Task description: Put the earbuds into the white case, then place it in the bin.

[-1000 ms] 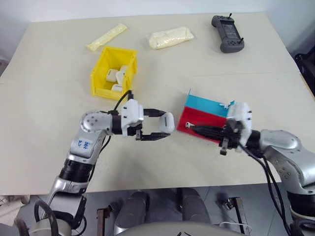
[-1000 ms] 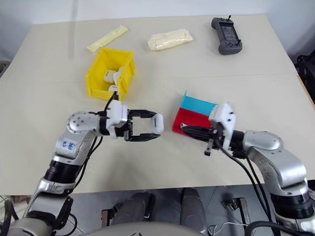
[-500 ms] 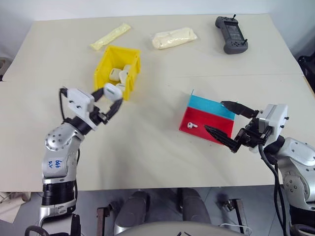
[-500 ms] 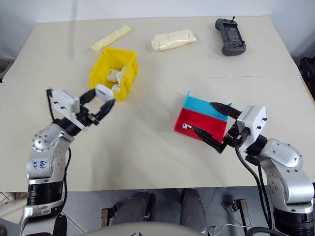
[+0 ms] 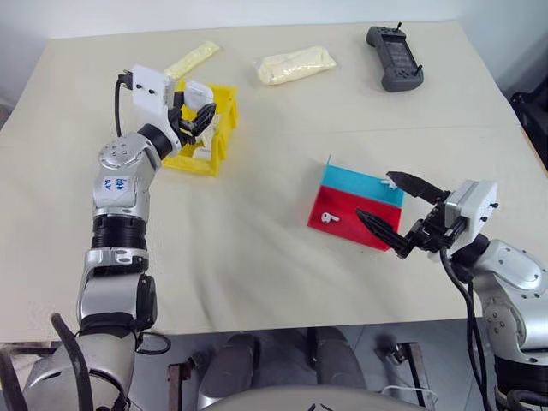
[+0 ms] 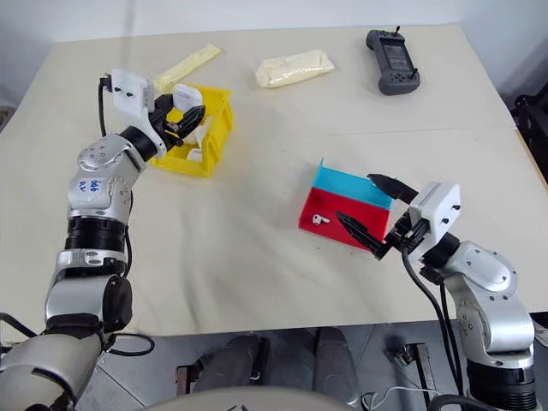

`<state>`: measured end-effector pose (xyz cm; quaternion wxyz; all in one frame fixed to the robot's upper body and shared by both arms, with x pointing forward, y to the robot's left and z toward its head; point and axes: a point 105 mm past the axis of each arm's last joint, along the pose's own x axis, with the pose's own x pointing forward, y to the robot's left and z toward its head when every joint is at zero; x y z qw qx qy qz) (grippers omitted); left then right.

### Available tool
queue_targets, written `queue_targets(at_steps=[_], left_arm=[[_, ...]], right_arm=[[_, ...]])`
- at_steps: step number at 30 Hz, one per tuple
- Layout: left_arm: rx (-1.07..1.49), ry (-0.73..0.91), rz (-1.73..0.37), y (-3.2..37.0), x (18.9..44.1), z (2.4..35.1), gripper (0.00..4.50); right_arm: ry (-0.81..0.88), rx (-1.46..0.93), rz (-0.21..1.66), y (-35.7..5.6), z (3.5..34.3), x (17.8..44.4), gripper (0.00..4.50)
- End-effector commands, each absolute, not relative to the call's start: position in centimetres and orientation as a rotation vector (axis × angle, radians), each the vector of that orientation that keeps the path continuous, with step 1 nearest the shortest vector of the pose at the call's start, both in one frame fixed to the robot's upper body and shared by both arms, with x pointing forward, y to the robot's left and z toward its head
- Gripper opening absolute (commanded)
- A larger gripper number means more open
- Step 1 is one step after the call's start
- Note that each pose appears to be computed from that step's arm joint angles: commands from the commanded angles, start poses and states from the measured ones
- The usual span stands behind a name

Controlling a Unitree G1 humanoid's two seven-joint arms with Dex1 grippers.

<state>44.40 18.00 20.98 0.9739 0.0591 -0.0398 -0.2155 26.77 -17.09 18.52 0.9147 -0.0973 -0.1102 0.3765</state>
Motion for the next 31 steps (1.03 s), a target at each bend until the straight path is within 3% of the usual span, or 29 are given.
queue_targets(at_steps=[1,4,5,10,13,17,19,24,31], left_arm=[[0.111,-0.103,-0.429,18.4,44.8,22.1,3.53],[0.112,-0.114,-0.436,18.5,44.7,22.2,4.44],[0.115,-0.118,-0.436,18.6,44.5,22.3,4.47],[0.164,-0.198,-0.470,18.9,42.9,24.2,4.47],[0.214,-0.253,-0.599,18.4,40.2,25.0,4.47],[0.348,-0.171,-0.886,18.4,34.1,21.9,4.47],[0.411,-0.102,-0.951,19.0,32.3,20.1,4.47],[0.408,-0.041,-0.942,20.8,31.1,17.4,4.47],[0.448,-0.106,-0.914,20.0,31.2,17.3,4.47]], right_arm=[[-0.292,-0.226,0.755,-16.6,19.9,26.5,4.50],[-0.298,-0.225,0.744,-16.7,20.0,26.6,4.50],[-0.299,-0.224,0.741,-16.7,20.1,26.6,4.50],[-0.298,-0.232,0.728,-16.8,20.4,26.8,4.50],[-0.294,-0.237,0.720,-17.0,20.5,27.0,4.50],[-0.269,-0.239,0.731,-17.2,20.5,27.2,4.50],[-0.260,-0.245,0.736,-17.3,20.5,27.3,4.50],[-0.237,-0.250,0.729,-17.6,20.4,27.6,4.50],[-0.215,-0.248,0.665,-18.7,19.8,28.0,4.50]])
